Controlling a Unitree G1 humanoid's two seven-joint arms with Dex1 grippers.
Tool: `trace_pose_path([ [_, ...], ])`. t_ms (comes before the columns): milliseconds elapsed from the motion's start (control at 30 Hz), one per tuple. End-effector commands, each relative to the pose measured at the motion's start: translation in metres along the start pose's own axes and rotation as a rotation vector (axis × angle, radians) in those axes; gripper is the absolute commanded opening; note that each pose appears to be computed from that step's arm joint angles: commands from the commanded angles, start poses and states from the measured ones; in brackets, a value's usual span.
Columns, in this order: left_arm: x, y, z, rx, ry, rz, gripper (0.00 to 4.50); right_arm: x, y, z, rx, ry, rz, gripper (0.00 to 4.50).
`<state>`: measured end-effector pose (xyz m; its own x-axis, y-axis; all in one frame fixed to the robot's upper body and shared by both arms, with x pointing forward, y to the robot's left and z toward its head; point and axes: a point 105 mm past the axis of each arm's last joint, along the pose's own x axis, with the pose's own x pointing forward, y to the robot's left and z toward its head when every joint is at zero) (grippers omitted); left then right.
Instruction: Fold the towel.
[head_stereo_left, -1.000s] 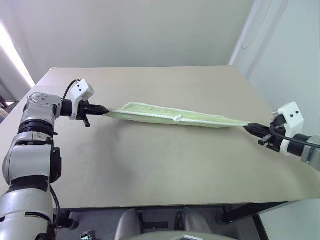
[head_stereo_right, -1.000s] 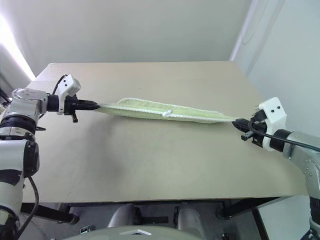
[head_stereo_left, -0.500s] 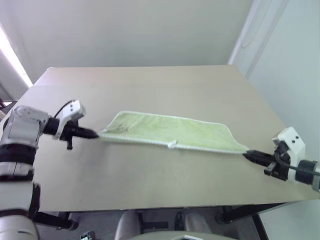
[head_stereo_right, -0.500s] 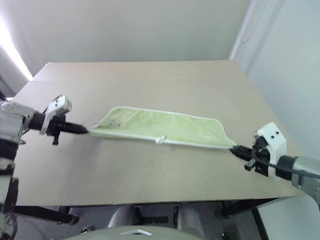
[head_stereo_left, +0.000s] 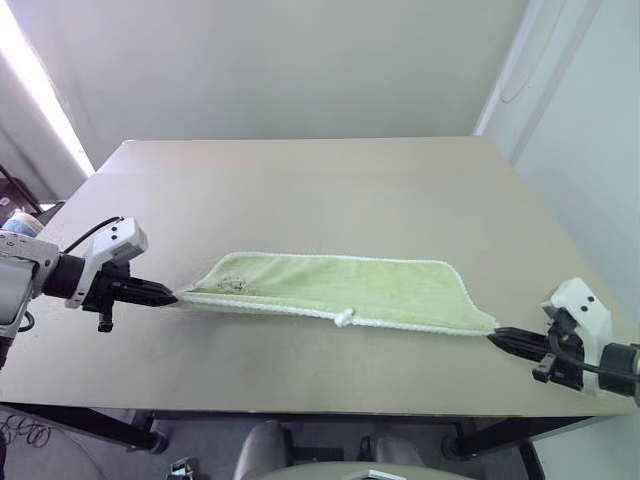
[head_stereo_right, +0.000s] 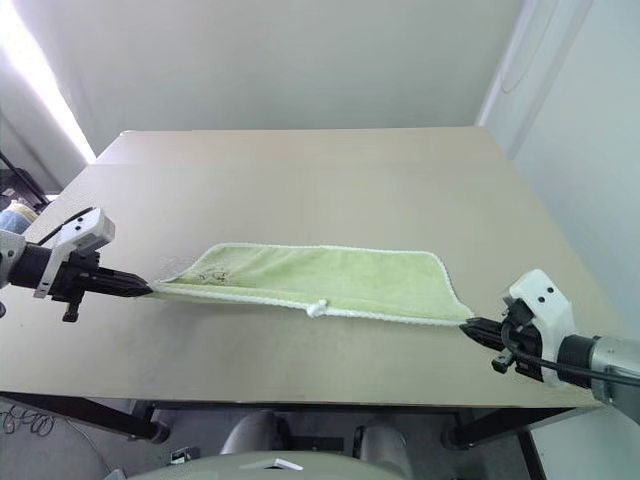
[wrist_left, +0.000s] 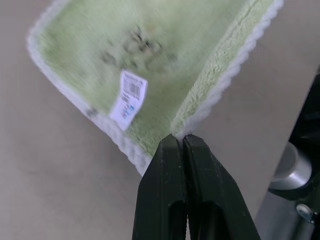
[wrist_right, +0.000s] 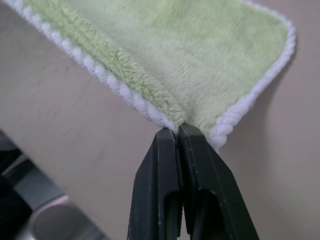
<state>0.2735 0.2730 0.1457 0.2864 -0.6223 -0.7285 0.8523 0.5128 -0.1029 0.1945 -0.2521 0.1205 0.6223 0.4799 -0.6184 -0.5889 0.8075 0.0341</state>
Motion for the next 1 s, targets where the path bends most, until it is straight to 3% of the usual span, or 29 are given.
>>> trace_pose_path([
  [33,0.000,0.012,0.010,-0.008,-0.041,0.059,0.00,-0.003,-0.010,0.015,-0.039,-0.046,-0.073,0.03],
  [133,0.012,0.025,0.016,-0.031,-0.069,0.078,0.00,0.003,-0.023,0.029,-0.015,-0.114,-0.130,0.03],
  [400,0.040,0.043,0.015,-0.083,-0.077,0.067,0.00,0.024,-0.055,0.043,0.059,-0.140,-0.251,0.03],
  [733,0.060,0.070,0.027,-0.085,-0.112,0.136,0.00,0.068,-0.075,0.032,0.167,-0.108,-0.283,0.03],
  [1000,0.069,0.080,0.027,-0.075,-0.110,0.164,0.00,0.083,-0.082,0.045,0.178,-0.160,-0.271,0.03],
])
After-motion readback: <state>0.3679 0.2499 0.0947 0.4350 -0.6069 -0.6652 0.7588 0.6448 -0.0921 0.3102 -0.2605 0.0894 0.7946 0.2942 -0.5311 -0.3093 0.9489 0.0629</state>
